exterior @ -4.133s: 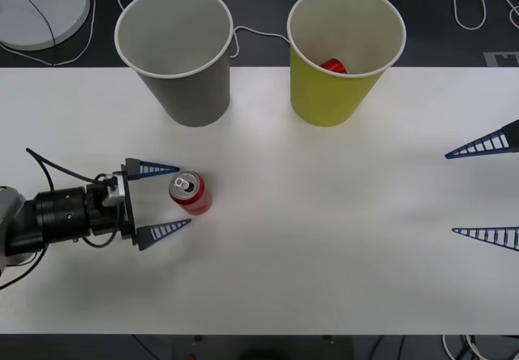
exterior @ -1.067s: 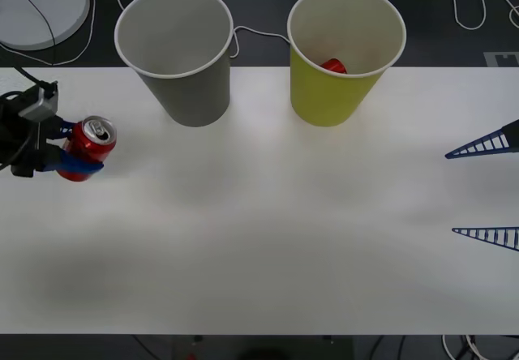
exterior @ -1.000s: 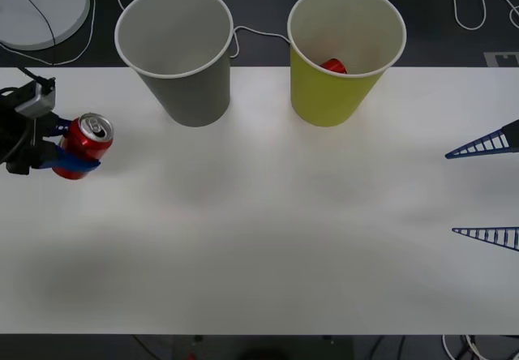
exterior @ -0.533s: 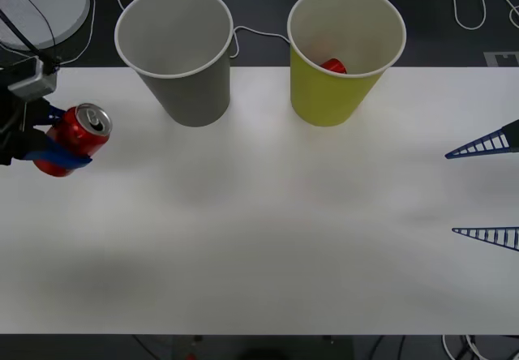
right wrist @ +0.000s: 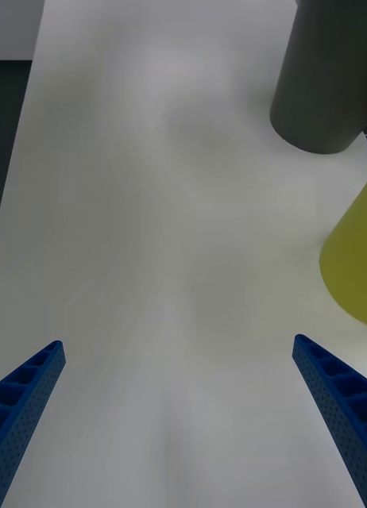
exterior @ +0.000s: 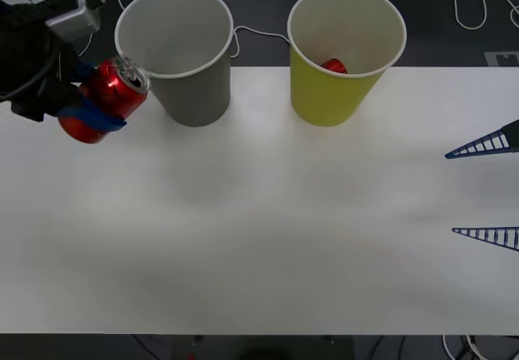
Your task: Put the can into the green bin and the plastic bottle into the gray bin
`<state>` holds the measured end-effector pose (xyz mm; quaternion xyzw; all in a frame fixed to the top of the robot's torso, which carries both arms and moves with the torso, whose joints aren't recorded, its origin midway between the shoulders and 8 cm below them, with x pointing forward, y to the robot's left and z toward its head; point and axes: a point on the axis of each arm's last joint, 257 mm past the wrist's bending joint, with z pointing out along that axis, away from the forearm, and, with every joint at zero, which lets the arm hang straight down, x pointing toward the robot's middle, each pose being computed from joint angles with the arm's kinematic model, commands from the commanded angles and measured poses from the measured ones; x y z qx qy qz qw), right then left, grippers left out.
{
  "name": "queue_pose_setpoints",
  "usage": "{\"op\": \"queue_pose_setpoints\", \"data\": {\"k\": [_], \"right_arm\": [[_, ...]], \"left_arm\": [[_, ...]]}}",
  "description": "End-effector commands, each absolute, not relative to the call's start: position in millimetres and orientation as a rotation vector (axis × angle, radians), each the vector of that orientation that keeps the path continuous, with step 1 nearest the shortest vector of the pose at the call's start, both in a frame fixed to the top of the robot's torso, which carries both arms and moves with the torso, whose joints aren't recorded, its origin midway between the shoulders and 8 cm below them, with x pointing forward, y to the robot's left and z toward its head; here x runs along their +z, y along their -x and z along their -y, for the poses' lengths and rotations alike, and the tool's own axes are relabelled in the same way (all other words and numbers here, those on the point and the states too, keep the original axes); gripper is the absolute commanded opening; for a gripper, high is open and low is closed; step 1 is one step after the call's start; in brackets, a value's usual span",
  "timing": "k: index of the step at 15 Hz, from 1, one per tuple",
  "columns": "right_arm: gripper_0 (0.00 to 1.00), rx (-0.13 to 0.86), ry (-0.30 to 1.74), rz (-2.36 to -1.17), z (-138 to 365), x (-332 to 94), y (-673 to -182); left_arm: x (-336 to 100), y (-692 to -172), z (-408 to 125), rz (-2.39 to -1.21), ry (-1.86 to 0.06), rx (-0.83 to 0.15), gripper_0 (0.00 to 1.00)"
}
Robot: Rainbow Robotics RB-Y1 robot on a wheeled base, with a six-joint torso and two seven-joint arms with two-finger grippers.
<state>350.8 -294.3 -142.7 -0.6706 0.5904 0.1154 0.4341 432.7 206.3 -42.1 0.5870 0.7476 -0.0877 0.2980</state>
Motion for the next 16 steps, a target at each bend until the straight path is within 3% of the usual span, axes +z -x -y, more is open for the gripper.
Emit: {"op": "queue_pose_setpoints", "data": {"k": [1, 8, 16], "right_arm": [[1.0, 0.288, 1.67, -1.47, 294.3, -142.7, -350.8], [1.0, 0.288, 1.67, -1.47, 294.3, -142.7, -350.8], [1.0, 0.288, 1.67, -1.47, 294.3, -142.7, -350.8]], "left_arm": [[-22.1, -439.2, -176.9, -2.018, -1.572, -0.231, 0.0], [23.2, -468.3, -92.6, -2.144, -1.575, -0.165, 0.0], [55.4, -524.2, 27.7, -2.141, -1.433, -0.195, 0.0]]}}
